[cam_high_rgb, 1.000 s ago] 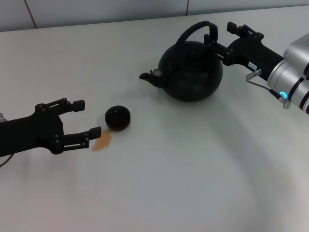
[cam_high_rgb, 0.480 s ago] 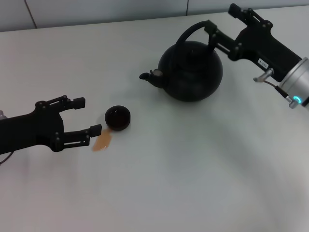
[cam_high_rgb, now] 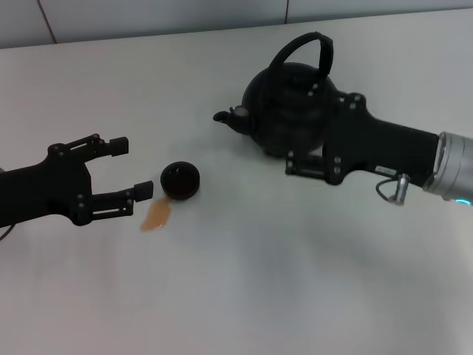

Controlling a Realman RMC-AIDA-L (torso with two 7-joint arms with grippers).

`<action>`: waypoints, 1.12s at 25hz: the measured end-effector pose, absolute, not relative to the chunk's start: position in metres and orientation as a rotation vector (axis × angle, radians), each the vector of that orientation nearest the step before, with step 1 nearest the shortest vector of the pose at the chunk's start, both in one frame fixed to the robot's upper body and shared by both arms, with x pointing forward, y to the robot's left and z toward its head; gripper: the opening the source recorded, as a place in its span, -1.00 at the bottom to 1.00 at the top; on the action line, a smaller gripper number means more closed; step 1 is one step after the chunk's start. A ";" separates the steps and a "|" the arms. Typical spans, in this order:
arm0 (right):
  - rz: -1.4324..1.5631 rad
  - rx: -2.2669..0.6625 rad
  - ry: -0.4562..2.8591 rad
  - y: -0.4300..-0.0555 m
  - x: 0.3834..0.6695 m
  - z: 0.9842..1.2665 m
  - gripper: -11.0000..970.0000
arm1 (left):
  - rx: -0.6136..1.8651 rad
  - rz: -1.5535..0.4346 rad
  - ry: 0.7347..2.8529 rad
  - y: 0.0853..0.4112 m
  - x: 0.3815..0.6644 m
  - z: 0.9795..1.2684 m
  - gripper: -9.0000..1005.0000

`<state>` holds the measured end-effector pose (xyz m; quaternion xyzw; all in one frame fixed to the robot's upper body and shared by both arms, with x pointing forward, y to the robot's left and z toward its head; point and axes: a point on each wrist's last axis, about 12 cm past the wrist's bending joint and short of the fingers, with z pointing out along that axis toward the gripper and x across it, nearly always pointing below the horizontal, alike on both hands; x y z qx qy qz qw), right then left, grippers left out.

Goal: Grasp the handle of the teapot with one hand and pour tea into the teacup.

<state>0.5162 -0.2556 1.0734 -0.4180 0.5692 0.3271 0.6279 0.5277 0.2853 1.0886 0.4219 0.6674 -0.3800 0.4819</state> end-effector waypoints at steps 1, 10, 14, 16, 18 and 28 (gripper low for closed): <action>0.761 -0.977 1.312 -0.256 0.516 1.074 0.55 | 1.026 -0.935 1.614 0.286 0.527 1.090 0.72; 0.853 -1.090 1.379 -0.252 0.513 1.074 0.55 | 1.026 -1.019 1.537 0.294 0.513 1.098 0.72; 0.852 -1.101 1.383 -0.249 0.511 1.073 0.55 | 1.017 -1.028 1.540 0.294 0.509 1.095 0.72; 0.846 -1.097 1.380 -0.249 0.511 1.073 0.55 | 1.015 -1.028 1.541 0.294 0.509 1.095 0.72; 0.844 -1.095 1.381 -0.249 0.511 1.073 0.55 | 1.012 -1.026 1.544 0.294 0.509 1.094 0.72; 0.852 -1.091 1.380 -0.246 0.509 1.071 0.55 | 0.999 -1.025 1.553 0.295 0.505 1.091 0.72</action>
